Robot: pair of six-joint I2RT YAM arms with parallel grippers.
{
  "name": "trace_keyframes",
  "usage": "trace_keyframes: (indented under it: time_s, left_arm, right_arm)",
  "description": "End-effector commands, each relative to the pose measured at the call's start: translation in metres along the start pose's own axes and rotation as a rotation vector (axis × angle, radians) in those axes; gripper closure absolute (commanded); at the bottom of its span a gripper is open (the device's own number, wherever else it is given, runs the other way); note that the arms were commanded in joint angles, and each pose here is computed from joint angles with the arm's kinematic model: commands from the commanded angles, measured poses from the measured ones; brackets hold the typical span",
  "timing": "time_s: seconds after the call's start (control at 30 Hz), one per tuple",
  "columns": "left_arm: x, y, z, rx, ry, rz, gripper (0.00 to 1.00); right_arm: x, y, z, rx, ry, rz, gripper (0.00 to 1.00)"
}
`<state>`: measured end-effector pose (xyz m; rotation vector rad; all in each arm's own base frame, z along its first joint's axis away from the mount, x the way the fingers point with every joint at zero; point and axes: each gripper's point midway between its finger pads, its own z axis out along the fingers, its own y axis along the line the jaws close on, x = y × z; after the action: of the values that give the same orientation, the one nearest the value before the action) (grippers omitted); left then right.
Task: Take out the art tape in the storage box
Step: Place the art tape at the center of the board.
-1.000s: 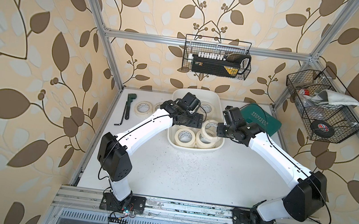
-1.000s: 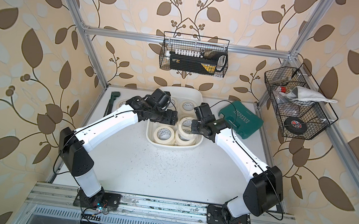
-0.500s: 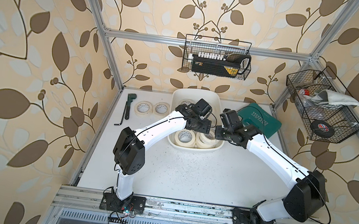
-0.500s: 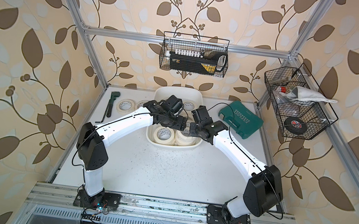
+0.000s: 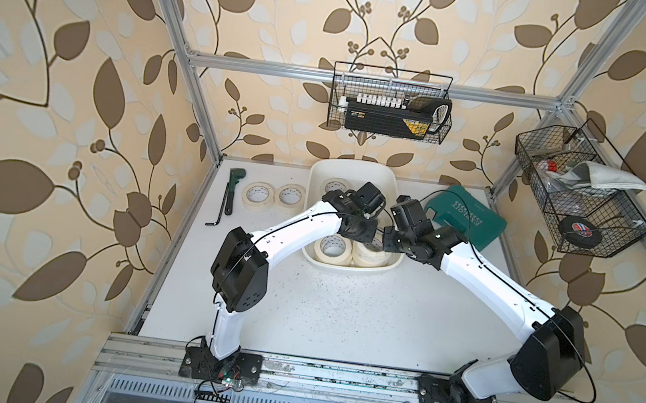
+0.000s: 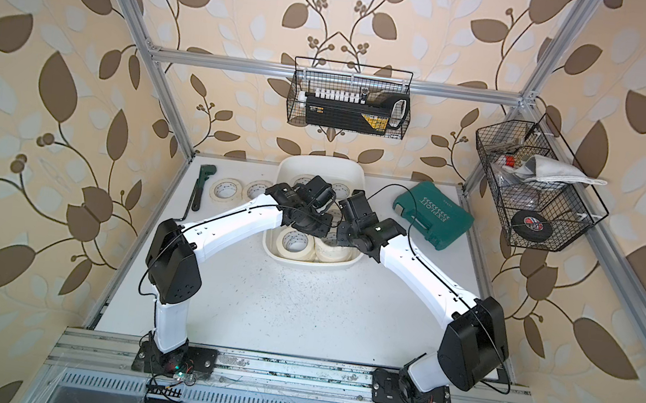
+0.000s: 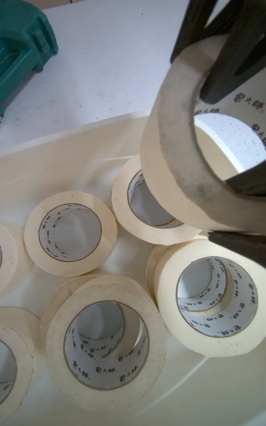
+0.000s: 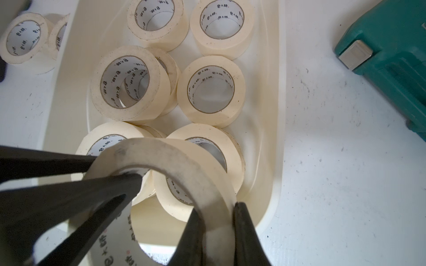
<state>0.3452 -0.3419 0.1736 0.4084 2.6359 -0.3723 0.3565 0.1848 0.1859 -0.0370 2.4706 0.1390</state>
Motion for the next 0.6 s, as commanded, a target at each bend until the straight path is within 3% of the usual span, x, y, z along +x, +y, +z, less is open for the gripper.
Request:
trace_keyframes:
  time_s: [0.0, 0.17, 0.23, 0.43, 0.57]
  left_arm:
    - [-0.023, 0.006, -0.016, -0.02, -0.085, -0.047, 0.89]
    - [-0.025, 0.02, -0.023, -0.075, -0.101, -0.042, 0.92]
    - [-0.027, 0.026, -0.027, -0.083, -0.107, -0.047, 0.93]
    - [-0.029, 0.06, -0.048, -0.177, -0.139, -0.06, 0.93]
    - [-0.03, 0.102, -0.061, -0.222, -0.157, -0.132, 0.94]
  right_arm:
    - [-0.018, 0.002, -0.019, -0.008, -0.05, 0.028, 0.76]
    - [-0.025, 0.001, -0.036, -0.017, -0.07, 0.014, 0.55]
    - [-0.028, 0.002, -0.044, -0.033, -0.083, 0.018, 0.51]
    - [-0.039, 0.01, -0.069, -0.111, -0.132, 0.034, 0.47]
    - [-0.042, 0.013, -0.077, -0.141, -0.15, 0.04, 0.46]
